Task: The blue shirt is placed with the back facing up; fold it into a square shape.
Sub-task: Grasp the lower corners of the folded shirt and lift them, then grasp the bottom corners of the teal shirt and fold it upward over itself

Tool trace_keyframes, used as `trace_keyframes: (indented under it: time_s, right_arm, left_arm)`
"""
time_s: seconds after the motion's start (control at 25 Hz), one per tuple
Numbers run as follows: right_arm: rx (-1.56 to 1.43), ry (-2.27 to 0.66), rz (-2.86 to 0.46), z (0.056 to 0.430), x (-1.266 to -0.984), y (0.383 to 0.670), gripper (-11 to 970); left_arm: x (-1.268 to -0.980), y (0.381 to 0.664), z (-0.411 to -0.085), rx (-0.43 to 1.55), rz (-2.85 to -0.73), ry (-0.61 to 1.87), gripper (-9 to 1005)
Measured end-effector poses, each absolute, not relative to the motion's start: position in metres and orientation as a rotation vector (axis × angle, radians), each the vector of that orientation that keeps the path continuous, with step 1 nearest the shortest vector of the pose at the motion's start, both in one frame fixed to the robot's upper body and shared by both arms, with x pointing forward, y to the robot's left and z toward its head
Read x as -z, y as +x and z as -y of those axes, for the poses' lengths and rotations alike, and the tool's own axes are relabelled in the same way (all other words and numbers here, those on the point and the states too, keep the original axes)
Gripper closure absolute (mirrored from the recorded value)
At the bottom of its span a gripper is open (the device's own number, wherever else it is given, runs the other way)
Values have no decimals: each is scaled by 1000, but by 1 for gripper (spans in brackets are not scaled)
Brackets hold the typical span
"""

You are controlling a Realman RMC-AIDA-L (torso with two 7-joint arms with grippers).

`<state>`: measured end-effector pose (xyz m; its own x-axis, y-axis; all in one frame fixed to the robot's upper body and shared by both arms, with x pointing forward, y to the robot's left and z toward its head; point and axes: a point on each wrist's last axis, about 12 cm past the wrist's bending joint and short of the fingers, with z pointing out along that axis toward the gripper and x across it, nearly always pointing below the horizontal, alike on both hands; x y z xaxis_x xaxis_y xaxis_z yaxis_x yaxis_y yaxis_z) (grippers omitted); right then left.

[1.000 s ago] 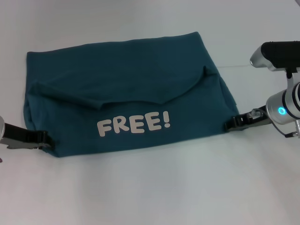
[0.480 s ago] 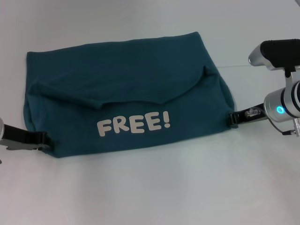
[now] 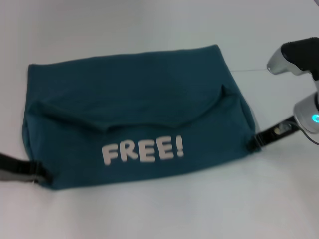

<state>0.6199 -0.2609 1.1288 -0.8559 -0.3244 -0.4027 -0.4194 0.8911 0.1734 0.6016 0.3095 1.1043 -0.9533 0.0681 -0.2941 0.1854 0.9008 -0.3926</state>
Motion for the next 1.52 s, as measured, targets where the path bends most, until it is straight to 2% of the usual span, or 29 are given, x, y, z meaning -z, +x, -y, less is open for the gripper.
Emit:
trace_keyframes:
  time_s: [0.12, 0.2, 0.56, 0.88, 1.2, 1.52]
  right_arm:
    - [-405, -628, -2740, 263, -1135, 607, 865]
    - [-441, -679, -2780, 264, -1136, 597, 864]
    - [-569, -829, -2968, 279, -1129, 554, 867]
    - [-651, -903, -3031, 288, -1131, 526, 869]
    - [-769, -899, -2902, 295, -1140, 527, 870]
    - [-848, -721, -2679, 332, -1180, 549, 872]
  left_arm:
    - [-1104, 592, -314, 646, -2828, 202, 834]
    - [-1104, 576, -321, 705, -2892, 234, 834]
    - [-1099, 534, -333, 859, -3074, 310, 833]
    - [-1093, 497, -334, 1104, -3149, 352, 833]
    - [-1104, 486, -347, 1349, -2977, 276, 832]
    - [-1128, 504, -368, 1346, -2787, 186, 832]
